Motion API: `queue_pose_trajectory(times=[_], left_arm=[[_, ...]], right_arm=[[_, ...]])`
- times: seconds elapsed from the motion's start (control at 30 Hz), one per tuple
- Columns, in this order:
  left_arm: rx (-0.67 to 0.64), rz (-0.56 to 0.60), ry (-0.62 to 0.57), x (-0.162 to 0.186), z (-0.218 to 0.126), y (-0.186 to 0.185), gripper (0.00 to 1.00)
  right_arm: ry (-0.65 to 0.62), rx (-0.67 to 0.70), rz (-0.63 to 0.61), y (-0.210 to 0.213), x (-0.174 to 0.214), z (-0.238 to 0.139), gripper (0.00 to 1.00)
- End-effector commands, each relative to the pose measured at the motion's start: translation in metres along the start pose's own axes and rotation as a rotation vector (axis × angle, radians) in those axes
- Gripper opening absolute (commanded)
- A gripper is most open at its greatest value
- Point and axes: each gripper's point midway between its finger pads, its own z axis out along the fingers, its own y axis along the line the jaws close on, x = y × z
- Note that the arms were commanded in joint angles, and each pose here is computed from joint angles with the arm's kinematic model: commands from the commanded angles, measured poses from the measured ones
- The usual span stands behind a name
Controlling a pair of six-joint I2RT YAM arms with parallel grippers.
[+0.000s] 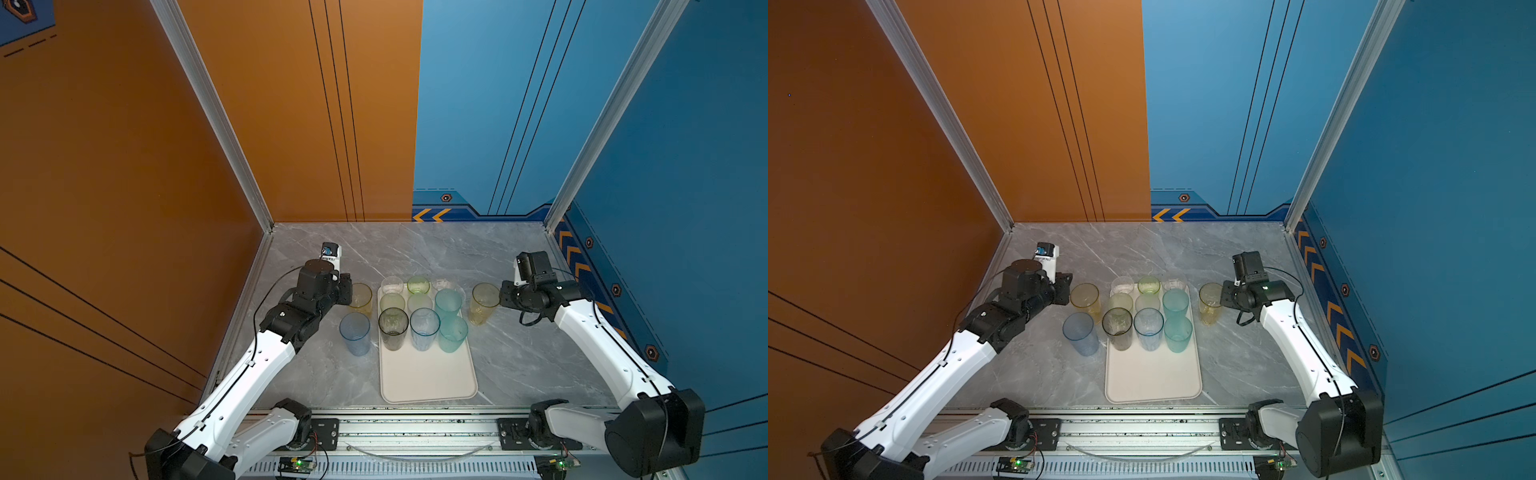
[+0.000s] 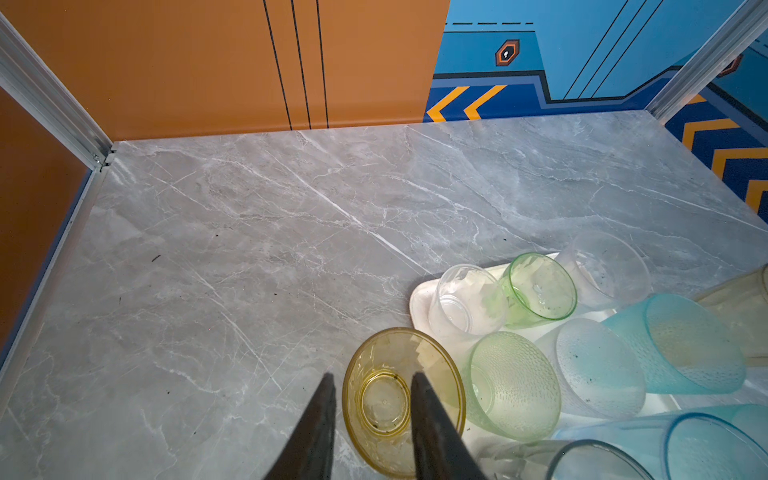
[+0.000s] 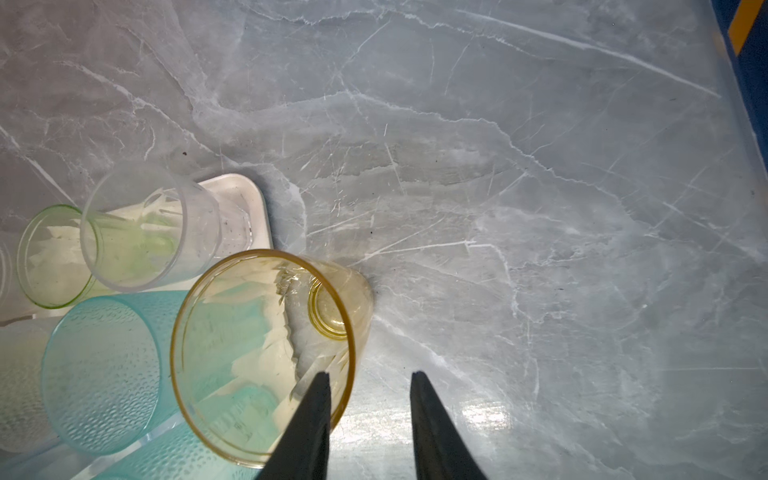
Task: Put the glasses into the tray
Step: 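Lower the right gripper to the yellow cup while the left gripper hovers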
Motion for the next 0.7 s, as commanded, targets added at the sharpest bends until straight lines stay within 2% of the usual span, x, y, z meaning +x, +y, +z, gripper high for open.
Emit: queue_pose_trajectory(times=[0.0, 0.67], left_arm=[[0.018, -0.012, 0.007, 0.003, 0.000, -0.001, 0.32], [0.028, -0.017, 0.021, 0.006, 0.004, -0.002, 0.32]], right_arm=[[0.004, -0.023, 0.006, 0.005, -0.006, -0.003, 0.31], [0.059, -0.008, -0.011, 0.006, -0.006, 0.014, 0.23]])
